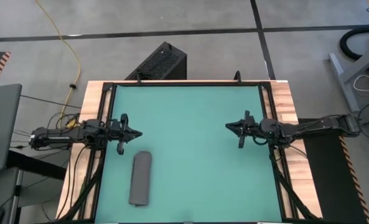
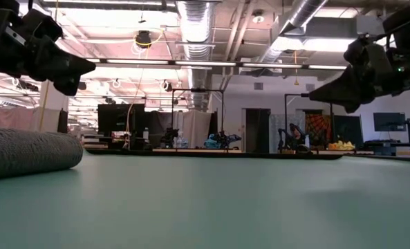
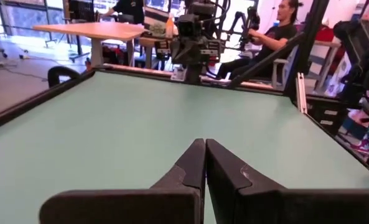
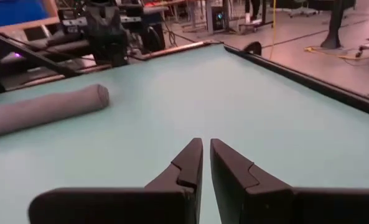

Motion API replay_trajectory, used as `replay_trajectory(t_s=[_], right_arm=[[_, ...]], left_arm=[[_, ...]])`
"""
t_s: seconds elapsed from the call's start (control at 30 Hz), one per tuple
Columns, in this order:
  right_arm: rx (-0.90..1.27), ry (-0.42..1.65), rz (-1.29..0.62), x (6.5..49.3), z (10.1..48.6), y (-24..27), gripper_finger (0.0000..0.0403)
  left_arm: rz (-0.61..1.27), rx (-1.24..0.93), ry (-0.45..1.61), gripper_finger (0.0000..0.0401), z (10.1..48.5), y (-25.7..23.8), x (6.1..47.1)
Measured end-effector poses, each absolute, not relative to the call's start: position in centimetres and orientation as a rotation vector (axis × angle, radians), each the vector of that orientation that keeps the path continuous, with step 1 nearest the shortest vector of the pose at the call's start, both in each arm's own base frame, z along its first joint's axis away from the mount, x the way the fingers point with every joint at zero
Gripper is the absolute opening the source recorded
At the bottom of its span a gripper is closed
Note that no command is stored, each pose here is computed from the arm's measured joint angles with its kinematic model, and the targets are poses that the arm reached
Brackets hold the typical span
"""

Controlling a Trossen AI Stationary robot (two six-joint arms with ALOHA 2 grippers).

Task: Roll towel
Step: Return to Home Position

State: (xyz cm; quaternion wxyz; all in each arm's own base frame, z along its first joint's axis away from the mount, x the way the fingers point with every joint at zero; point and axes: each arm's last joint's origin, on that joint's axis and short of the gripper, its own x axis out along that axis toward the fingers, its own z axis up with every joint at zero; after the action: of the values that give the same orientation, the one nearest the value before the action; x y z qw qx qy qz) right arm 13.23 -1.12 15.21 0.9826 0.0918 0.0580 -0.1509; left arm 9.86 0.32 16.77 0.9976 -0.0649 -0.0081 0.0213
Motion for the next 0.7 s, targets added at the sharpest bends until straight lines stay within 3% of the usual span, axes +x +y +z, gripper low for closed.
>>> replay_trajectory(t_s=[0.4,0.7], right_arm=[[0.17,0.223,-0.323,13.0,14.2,-1.2,0.0059],[0.167,0.254,-0.325,12.9,13.9,-1.2,0.0059]], left_arm=[[0.036,-0.331,-0.015,0.0,16.7,0.3,9.9],[0.037,-0.336,-0.015,0.0,16.7,0.3,9.9]])
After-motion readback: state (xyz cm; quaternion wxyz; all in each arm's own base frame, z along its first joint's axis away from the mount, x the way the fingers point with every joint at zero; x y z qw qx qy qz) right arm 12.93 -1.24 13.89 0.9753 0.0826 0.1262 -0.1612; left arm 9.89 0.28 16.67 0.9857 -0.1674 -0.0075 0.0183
